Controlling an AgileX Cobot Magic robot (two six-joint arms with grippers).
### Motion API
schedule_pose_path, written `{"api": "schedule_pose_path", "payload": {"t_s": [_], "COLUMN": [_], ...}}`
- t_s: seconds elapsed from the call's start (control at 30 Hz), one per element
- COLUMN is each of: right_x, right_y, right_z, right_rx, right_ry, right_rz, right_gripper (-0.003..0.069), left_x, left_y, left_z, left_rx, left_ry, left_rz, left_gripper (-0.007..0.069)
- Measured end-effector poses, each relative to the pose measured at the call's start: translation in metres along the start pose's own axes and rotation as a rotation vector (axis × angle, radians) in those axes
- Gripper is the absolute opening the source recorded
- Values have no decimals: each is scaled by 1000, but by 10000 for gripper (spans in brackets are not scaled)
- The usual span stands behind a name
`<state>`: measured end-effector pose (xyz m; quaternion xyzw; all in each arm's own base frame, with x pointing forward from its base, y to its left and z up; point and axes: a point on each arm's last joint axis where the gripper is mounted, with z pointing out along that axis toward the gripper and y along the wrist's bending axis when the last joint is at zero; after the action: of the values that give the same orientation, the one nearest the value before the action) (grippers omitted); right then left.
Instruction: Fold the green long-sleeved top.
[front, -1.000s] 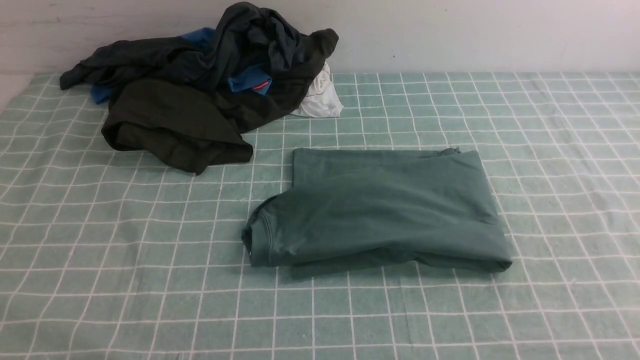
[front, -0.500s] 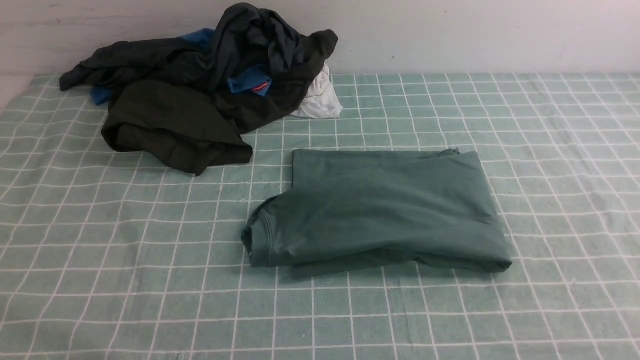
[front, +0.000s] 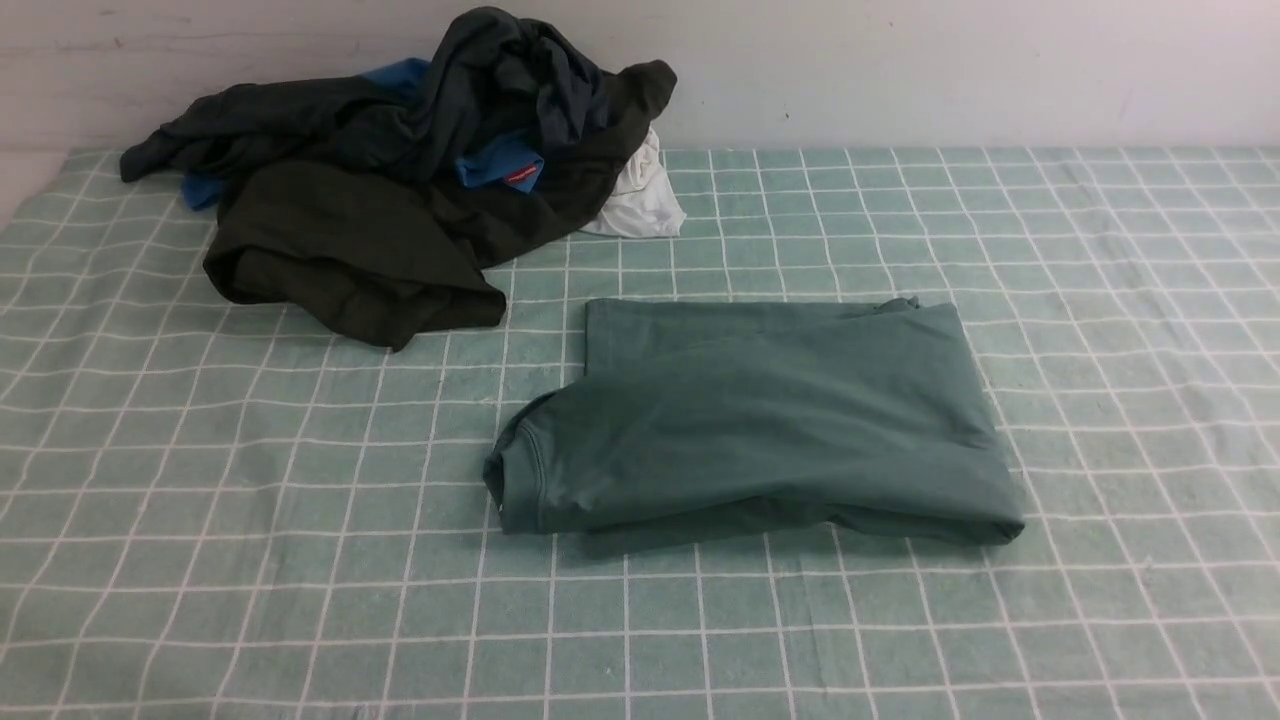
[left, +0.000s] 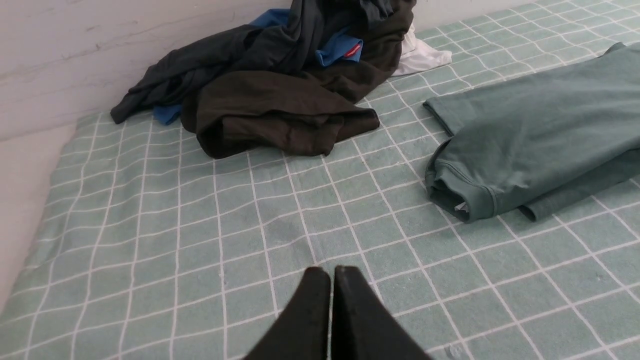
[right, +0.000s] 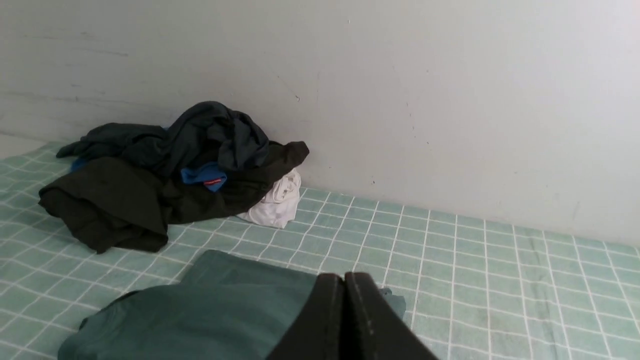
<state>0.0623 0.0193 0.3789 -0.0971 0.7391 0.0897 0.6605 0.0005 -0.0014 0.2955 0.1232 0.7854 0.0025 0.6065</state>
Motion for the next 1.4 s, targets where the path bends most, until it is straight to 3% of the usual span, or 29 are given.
{"api": "schedule_pose_path", "payload": {"t_s": [0.33, 0.5, 0.73, 0.93, 1.4], "right_x": [31, 93, 183, 196, 197], "right_y": [-3, -11, -21, -23, -21], "right_z": [3, 6, 10, 9, 9], "right_rx": [32, 146, 318, 351, 321], "right_ry": [-33, -123, -78, 54, 66], "right_rz": [-24, -82, 105, 89, 82], "right_gripper": [-13, -13, -13, -13, -13], "left_x": [0, 0, 0, 0, 0], "left_y": [0, 0, 0, 0, 0], "left_z": [0, 0, 0, 1, 1], "left_rx": [1, 3, 3, 4, 4], "left_ry": [0, -1, -1, 3, 2], "left_rz": [-1, -2, -2, -3, -3], "left_gripper": [-3, -3, -3, -3, -3]}}
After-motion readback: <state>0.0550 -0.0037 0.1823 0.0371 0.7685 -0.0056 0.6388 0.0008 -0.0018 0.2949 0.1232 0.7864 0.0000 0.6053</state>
